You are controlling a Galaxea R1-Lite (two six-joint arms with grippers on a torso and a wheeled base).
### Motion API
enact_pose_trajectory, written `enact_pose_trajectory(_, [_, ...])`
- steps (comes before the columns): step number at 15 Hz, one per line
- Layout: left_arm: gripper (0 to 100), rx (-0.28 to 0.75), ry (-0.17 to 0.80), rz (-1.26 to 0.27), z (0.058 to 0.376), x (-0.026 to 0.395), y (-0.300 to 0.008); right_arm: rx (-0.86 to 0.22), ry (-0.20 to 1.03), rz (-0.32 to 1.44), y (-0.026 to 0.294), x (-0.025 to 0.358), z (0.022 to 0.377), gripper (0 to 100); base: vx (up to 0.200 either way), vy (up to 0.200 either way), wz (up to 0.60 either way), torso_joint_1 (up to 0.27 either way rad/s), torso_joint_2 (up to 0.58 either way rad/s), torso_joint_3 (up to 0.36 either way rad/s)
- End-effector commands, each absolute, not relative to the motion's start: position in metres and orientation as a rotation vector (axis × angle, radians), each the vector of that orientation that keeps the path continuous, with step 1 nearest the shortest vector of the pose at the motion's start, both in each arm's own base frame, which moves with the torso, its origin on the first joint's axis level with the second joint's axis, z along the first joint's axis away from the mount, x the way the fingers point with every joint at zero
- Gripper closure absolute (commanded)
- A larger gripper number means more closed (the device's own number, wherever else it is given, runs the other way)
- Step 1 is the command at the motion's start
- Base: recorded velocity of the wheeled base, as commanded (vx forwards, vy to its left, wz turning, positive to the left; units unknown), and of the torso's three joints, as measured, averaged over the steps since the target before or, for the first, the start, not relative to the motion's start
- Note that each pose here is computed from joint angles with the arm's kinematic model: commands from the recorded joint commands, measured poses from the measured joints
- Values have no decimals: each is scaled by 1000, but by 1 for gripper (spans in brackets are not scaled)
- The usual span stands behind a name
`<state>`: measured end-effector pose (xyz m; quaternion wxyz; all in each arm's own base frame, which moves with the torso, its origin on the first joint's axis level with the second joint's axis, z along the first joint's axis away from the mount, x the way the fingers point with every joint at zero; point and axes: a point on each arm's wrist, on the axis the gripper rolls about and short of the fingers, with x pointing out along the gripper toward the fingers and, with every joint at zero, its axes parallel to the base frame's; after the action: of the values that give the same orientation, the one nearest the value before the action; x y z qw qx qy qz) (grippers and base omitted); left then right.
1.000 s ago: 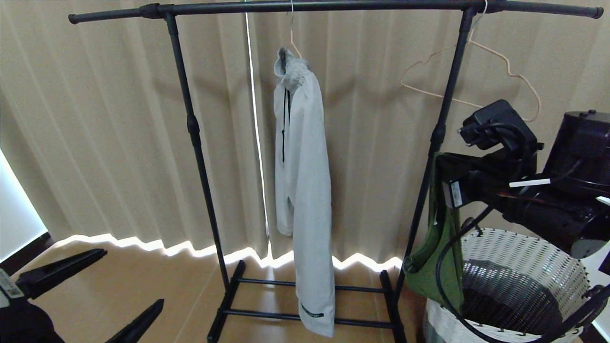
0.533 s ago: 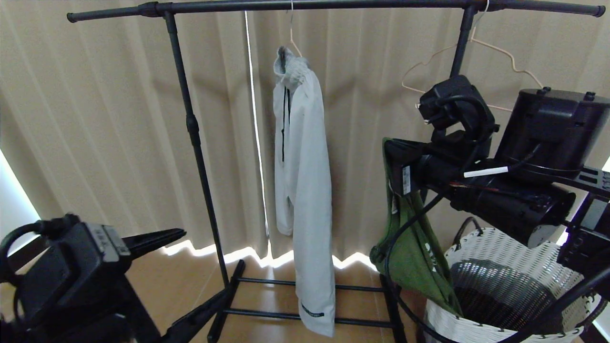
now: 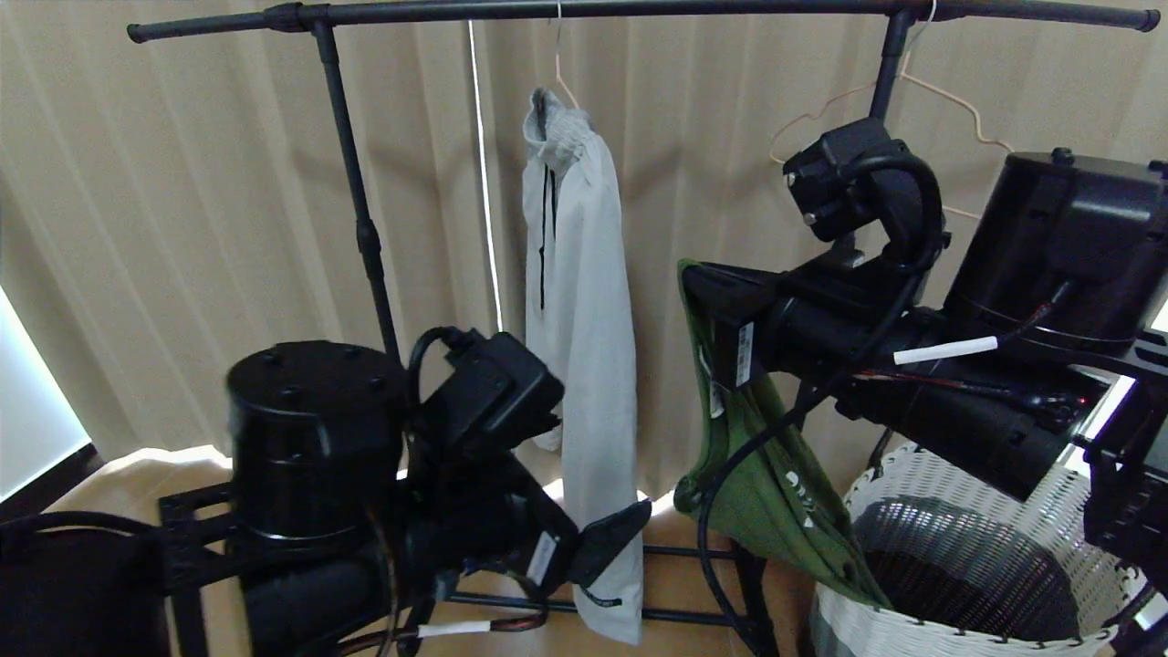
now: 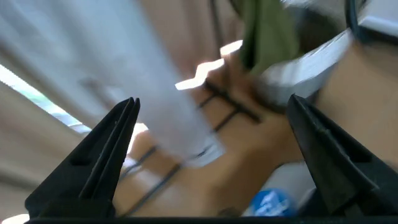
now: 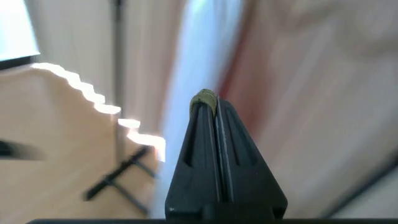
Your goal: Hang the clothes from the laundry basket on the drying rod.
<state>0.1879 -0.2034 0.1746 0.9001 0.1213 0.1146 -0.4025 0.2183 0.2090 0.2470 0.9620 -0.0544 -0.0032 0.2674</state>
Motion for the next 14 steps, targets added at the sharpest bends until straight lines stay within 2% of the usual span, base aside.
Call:
enact_pose_trajectory(1, [0,251,295,-856,154,214,-241,-99,-24,557,207,211,253,100,0,0,0,0,0,0])
enact_pose_trajectory(3, [0,238,299,-898,147,222,-249,-94,-34,581,210,205,256,100,0,0,0,0,0,0])
enact_pose_trajectory(9, [0,197,323,-839,118,256,-246,-91,-40,585,210,202,258,100,0,0,0,0,0,0])
enact_pose_trajectory(14, [0,137,347,-899,114,256,-248,-85,-50,632,214,198,260,100,0,0,0,0,0,0])
